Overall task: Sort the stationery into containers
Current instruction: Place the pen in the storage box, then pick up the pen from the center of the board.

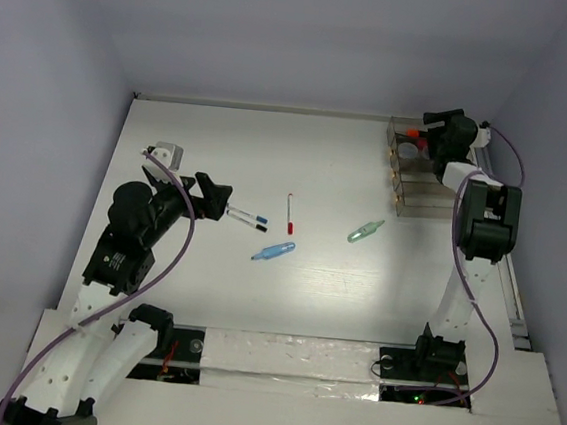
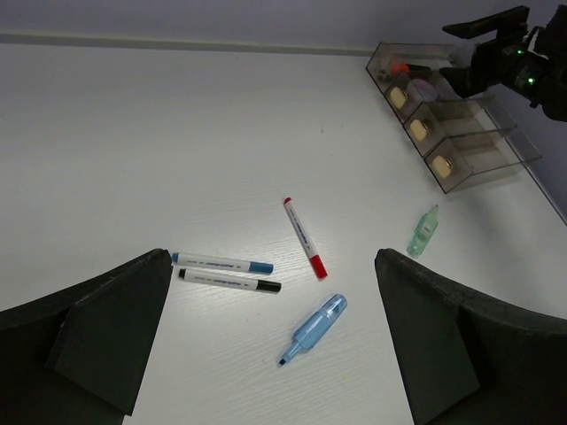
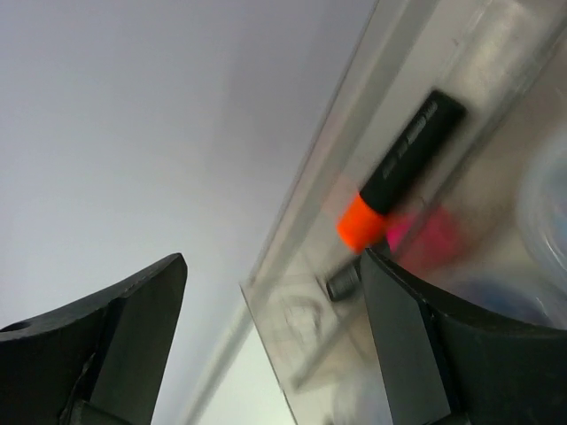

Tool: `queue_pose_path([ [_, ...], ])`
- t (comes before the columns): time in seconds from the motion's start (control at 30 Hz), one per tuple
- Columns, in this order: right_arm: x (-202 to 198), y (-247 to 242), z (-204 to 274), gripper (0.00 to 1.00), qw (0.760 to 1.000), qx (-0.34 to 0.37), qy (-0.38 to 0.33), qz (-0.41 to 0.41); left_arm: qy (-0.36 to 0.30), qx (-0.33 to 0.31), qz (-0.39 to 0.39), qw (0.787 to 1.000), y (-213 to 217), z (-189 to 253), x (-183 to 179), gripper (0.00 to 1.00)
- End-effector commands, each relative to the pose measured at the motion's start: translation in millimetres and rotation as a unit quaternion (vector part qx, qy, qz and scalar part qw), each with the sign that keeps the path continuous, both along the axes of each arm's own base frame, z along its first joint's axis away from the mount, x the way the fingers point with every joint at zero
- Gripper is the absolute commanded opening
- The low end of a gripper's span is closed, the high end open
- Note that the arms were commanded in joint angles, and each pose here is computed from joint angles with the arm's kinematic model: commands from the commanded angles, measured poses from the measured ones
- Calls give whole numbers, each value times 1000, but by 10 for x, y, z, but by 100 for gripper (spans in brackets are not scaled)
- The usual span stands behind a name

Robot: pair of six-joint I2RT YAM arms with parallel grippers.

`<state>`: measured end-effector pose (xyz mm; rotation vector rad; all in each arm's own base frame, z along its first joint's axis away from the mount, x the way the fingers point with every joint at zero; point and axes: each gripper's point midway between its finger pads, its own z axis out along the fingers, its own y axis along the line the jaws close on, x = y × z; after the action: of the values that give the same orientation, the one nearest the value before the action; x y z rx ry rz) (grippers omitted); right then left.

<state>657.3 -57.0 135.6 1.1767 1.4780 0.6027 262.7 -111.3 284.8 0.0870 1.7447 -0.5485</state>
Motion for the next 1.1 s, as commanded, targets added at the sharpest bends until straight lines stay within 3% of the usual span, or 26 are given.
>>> queue_pose_path([
  [0.0, -242, 296, 839, 86, 992, -73, -78, 60, -35, -11, -1, 999, 0, 165, -1, 99],
  [0.07, -475, 503, 823, 98, 986, -114, -69, 99, -34, -12, 2, 999, 8, 162, 3, 99],
  [0.1, -631, 686, 1076, 100, 979, -127, -84, 133, -33, -13, 2, 999, 8, 165, 1, 99],
  [0.27, -1485, 1850, 913, 98, 932, -203, -56, 296, -31, -13, 9, 999, 31, 155, 1, 99],
  [0.3, -1614, 2035, 873, 86, 921, -211, -57, 323, -32, -13, 9, 999, 32, 159, -2, 99],
  [0.33, -1741, 2211, 823, 67, 909, -222, -56, 348, -33, -13, 12, 999, 43, 163, 0, 99],
  [0.37, -1926, 2550, 756, 42, 886, -242, -55, 391, -34, -13, 13, 999, 47, 167, -5, 99],
  [0.4, -2087, 2713, 607, 11, 870, -249, -32, 425, -34, -14, 13, 999, 46, 168, -5, 99],
  [0.47, -2248, 3022, 526, 0, 840, -270, -23, 471, -34, -14, 14, 999, 50, 168, -9, 99],
  [0.5, -2461, 3236, 345, 0, 806, -293, 6, 514, -37, -14, 15, 999, 54, 183, -14, 99],
  [0.53, -2445, 3349, 427, 0, 797, -311, 6, 517, -37, -14, 17, 999, 62, 184, -14, 99],
  [0.6, -2673, 3600, 123, 9, 753, -355, 52, 552, -39, -15, 20, 999, 76, 196, -25, 99],
  [0.63, -2688, 3647, 46, 27, 741, -378, 68, 551, -41, -15, 25, 999, 92, 203, -24, 99],
  [0.73, -2689, 3798, -225, 59, 699, -450, 121, 542, -41, -15, 26, 999, 98, 204, -27, 99],
  [0.93, -2584, 3840, -608, 58, 676, -488, 187, 519, -39, -15, 25, 999, 92, 196, -26, 99],
  [1.07, -2655, 3914, -829, 52, 659, -491, 205, 531, -40, -15, 23, 999, 85, 204, -31, 99],
])
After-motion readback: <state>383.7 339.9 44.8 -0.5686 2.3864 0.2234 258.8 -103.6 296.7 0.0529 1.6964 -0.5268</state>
